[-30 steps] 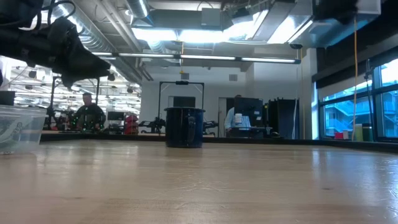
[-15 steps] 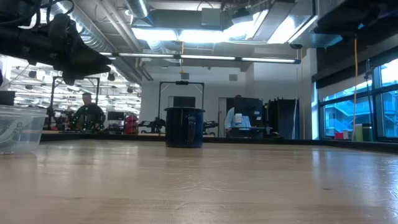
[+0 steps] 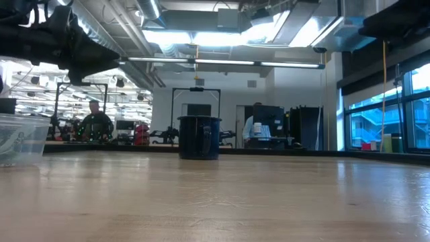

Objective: Pick and place Stevia / Truvia into bins
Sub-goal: Return to Home Position

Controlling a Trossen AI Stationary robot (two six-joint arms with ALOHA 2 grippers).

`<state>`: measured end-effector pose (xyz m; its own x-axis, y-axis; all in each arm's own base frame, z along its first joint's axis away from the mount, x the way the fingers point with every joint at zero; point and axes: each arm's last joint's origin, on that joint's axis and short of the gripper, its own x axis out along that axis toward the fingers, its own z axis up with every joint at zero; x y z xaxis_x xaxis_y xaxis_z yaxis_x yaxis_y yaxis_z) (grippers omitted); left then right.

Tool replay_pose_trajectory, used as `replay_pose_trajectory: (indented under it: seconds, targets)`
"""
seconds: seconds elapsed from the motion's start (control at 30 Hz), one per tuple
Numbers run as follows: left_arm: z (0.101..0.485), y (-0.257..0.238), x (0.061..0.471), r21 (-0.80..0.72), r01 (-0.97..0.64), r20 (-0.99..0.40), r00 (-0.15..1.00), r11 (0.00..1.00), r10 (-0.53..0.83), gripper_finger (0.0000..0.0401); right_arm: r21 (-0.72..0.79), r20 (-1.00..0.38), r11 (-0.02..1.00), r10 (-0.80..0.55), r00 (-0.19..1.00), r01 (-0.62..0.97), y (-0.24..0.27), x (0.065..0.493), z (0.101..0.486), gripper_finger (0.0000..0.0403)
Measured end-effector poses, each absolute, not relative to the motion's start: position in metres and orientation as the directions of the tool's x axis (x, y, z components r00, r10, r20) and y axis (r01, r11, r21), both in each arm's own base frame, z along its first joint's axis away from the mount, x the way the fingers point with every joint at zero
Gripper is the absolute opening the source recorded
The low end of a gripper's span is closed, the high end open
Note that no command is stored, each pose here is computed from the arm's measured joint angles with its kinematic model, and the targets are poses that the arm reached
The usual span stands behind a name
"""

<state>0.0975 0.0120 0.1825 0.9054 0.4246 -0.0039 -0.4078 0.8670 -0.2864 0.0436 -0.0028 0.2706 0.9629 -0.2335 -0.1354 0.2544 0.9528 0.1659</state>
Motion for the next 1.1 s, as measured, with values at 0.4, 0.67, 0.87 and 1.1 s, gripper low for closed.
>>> replay_pose_trajectory:
  seconds: [0.4,0.67,0.87,1.1]
  targets:
    - [0.188,0.011,0.091,-0.275,-0.364,0.07,0.915,0.89,0.396,0.013,0.163,-0.065,0.956,-0.235,0.97,0.243,-0.005,0.035,0.271,0.0123]
    - [0.188,0.011,0.09,-0.273,-0.36,0.068,0.918,0.892,0.391,0.013,0.066,-0.029,0.97,-0.233,0.972,0.235,0.0,0.055,0.249,0.0123]
    - [0.186,0.011,0.09,-0.226,-0.372,0.046,0.919,0.901,0.391,0.013,0.098,-0.004,0.967,-0.234,0.972,0.233,0.002,0.064,0.239,0.0123]
    - [0.186,0.011,0.09,-0.206,-0.375,0.047,0.919,0.904,0.391,0.013,0.077,0.017,0.969,-0.235,0.972,0.233,0.005,0.074,0.222,0.0123]
